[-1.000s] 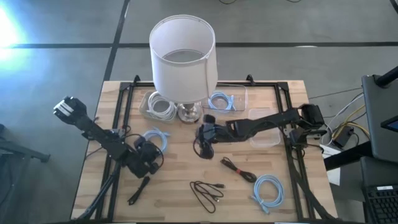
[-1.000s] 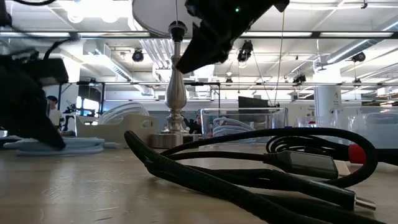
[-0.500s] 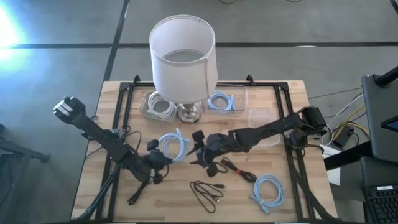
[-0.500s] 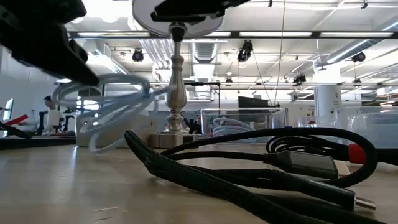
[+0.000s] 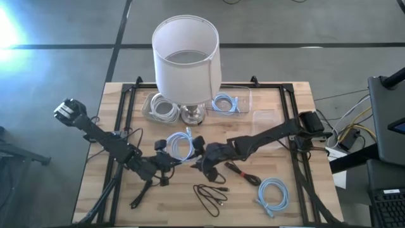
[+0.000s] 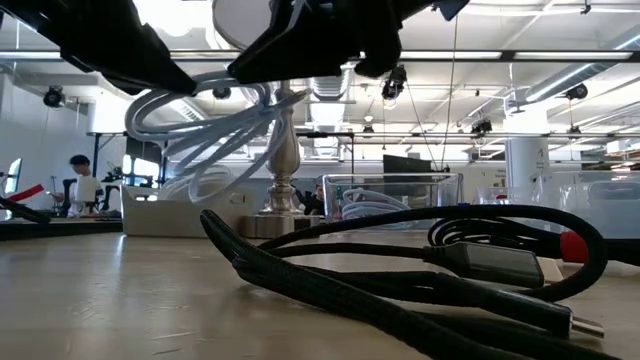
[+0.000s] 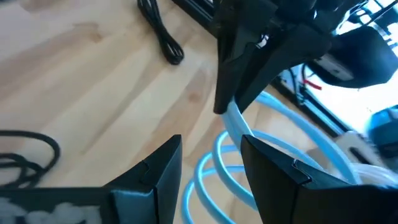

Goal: Pick & Place USB Port
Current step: Put the left blue HDMI cable into the left transparent bin

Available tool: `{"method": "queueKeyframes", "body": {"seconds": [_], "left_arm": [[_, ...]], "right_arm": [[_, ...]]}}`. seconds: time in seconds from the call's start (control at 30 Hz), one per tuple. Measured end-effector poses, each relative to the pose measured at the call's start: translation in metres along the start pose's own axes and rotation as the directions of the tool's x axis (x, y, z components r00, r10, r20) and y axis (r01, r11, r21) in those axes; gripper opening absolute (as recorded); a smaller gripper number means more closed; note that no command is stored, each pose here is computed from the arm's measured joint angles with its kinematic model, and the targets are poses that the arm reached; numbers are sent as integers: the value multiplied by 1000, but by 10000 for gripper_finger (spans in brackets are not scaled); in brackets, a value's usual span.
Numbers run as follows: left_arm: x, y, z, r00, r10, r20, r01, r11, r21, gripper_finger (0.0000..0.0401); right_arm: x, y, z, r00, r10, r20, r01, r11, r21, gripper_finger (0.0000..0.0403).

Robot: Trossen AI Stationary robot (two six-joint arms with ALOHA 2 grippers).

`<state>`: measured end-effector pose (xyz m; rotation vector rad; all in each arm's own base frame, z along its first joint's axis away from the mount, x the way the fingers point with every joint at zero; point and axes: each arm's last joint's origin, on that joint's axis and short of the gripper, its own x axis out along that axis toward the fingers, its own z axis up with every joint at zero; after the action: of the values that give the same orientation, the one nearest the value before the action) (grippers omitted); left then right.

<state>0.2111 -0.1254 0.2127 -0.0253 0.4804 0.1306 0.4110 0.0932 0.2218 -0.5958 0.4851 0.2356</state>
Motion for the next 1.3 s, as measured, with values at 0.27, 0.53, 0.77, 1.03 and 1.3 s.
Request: {"method": "queueKeyframes", "body": {"seconds": [0.27, 0.53, 0.77, 1.03, 1.3], "left_arm": [[1, -1, 0, 1000, -29, -2, 29, 999, 20, 23], [2, 3, -5, 999, -6, -39, 6, 1000, -7, 23], [2, 1, 0, 1000, -23, 11, 23, 1000, 9, 23], [2, -2, 7, 997, -67, 40, 65, 997, 40, 23], [2, -3, 8, 995, -81, 63, 78, 996, 39, 23]], "right_arm": [[1, -2, 1, 999, -42, -7, 41, 998, -42, 164], [1, -1, 6, 998, -55, 37, 58, 993, -104, 150], [1, -6, 3, 998, -60, 28, 61, 996, -65, 137], [2, -4, -3, 999, -37, -18, 36, 997, -68, 138], [2, -4, -4, 999, -34, -29, 32, 997, -69, 112]]}}
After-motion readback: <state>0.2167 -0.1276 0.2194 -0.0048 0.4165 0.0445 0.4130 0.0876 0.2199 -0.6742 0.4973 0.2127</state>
